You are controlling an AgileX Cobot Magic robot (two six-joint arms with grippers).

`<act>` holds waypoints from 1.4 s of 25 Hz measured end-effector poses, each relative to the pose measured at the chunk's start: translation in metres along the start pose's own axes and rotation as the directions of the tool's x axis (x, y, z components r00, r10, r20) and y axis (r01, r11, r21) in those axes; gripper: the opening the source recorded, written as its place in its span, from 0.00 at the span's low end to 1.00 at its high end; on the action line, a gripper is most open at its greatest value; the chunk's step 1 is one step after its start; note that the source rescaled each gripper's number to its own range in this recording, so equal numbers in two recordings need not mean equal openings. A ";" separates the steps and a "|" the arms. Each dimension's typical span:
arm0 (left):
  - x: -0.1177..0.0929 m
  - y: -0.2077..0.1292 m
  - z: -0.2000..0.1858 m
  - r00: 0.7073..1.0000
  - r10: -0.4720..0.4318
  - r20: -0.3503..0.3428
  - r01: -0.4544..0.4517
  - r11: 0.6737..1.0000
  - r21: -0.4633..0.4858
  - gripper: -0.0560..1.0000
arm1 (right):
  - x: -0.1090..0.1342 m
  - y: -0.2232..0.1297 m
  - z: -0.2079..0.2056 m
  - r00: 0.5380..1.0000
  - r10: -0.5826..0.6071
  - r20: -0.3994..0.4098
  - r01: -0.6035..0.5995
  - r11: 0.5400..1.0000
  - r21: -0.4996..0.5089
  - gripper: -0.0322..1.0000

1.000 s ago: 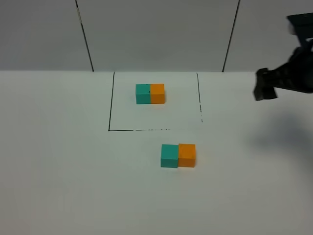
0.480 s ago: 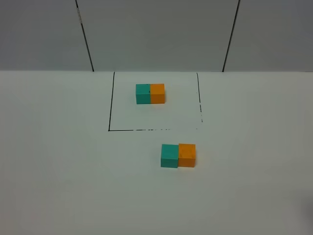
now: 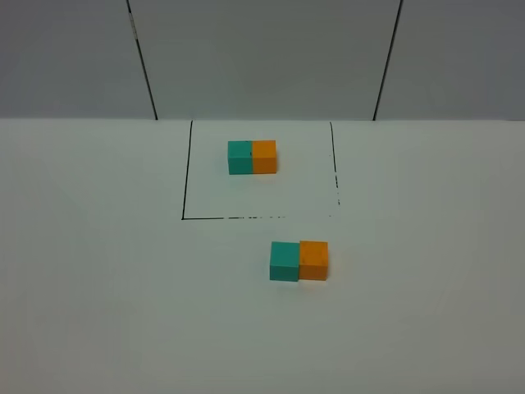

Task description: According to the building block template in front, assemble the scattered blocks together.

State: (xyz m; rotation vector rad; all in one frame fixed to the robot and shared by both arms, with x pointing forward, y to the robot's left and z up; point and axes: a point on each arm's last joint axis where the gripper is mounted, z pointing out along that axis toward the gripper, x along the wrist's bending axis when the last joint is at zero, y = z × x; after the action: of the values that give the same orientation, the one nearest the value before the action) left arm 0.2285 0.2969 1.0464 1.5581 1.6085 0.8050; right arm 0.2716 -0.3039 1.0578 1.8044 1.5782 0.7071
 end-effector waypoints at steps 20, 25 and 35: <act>0.000 0.000 0.000 1.000 0.000 0.000 0.000 1.000 0.000 0.66 | 0.001 -0.030 -0.025 0.994 -0.068 -0.083 0.046 0.968 -0.245 0.99; 0.000 0.000 0.000 1.000 0.000 0.000 0.000 1.000 0.000 0.66 | 0.001 -0.030 -0.025 0.990 -0.091 -0.109 0.062 0.967 -0.248 0.97; 0.000 0.000 0.000 1.000 0.000 0.000 0.000 1.000 0.000 0.66 | 0.001 -0.030 -0.025 0.988 -0.101 -0.120 0.068 0.966 -0.249 0.94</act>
State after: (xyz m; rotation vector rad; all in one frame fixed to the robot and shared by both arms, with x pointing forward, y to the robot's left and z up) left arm 0.2285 0.2969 1.0464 1.5581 1.6085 0.8050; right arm 0.2330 -0.2978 1.0515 1.5294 1.5663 0.9524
